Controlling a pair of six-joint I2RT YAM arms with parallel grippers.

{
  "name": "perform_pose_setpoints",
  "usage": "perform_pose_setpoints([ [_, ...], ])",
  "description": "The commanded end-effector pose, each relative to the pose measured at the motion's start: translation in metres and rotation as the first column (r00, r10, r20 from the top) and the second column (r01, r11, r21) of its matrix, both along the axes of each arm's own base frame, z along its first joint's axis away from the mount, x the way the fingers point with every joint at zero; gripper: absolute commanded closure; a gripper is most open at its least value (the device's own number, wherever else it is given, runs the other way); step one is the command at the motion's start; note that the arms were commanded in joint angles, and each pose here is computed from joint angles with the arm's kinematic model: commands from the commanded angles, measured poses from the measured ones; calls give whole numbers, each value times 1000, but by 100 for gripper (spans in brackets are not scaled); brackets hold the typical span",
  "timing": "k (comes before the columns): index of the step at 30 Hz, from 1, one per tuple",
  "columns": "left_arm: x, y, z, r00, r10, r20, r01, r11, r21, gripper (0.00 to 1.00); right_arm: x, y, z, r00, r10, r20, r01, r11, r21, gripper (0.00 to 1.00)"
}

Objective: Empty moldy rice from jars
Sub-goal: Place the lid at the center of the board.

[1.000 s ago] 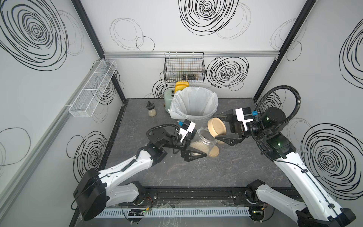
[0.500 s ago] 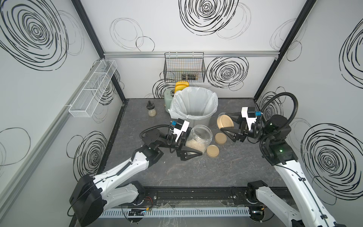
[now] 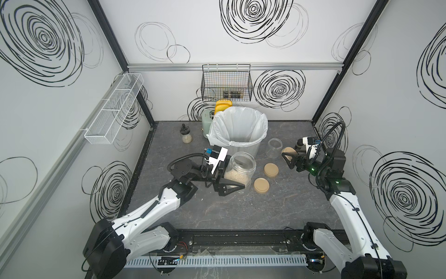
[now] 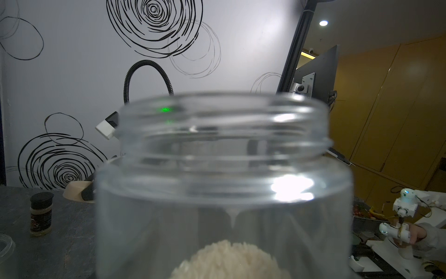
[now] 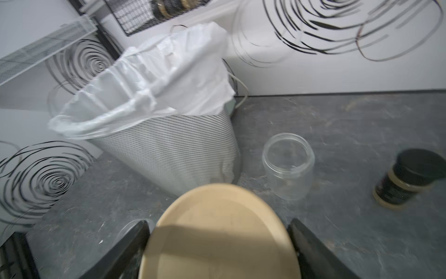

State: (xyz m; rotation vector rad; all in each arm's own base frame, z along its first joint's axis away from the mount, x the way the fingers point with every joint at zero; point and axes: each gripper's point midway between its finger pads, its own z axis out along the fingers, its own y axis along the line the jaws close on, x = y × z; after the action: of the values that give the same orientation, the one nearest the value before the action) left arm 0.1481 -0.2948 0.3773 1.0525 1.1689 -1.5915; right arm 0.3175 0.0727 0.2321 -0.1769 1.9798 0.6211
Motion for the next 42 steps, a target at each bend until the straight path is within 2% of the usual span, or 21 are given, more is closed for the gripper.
perform_pose_setpoints([
  [1,-13,14,29,990,16,141,-3,995,-96,42,13,-24,-34,986,-143,-81,140,989,-41,33],
  [7,-13,18,26,989,35,144,-22,995,-95,41,28,-39,-85,959,-221,-180,205,973,-103,34],
  [11,-13,21,27,988,49,148,-35,995,-98,41,35,-52,-118,918,-285,-277,247,955,-165,34],
  [16,-11,22,27,987,54,153,-40,995,-96,41,45,-64,-164,860,-336,-384,257,936,-242,34],
  [19,-12,23,28,986,57,155,-42,995,-96,41,51,-63,-181,846,-333,-417,242,936,-257,35],
  [28,-8,24,27,983,83,161,-70,994,-88,41,59,-68,-203,828,-358,-432,236,921,-311,33],
  [42,-2,22,26,982,93,164,-80,993,-87,41,78,-62,-201,836,-329,-438,227,936,-270,13],
])
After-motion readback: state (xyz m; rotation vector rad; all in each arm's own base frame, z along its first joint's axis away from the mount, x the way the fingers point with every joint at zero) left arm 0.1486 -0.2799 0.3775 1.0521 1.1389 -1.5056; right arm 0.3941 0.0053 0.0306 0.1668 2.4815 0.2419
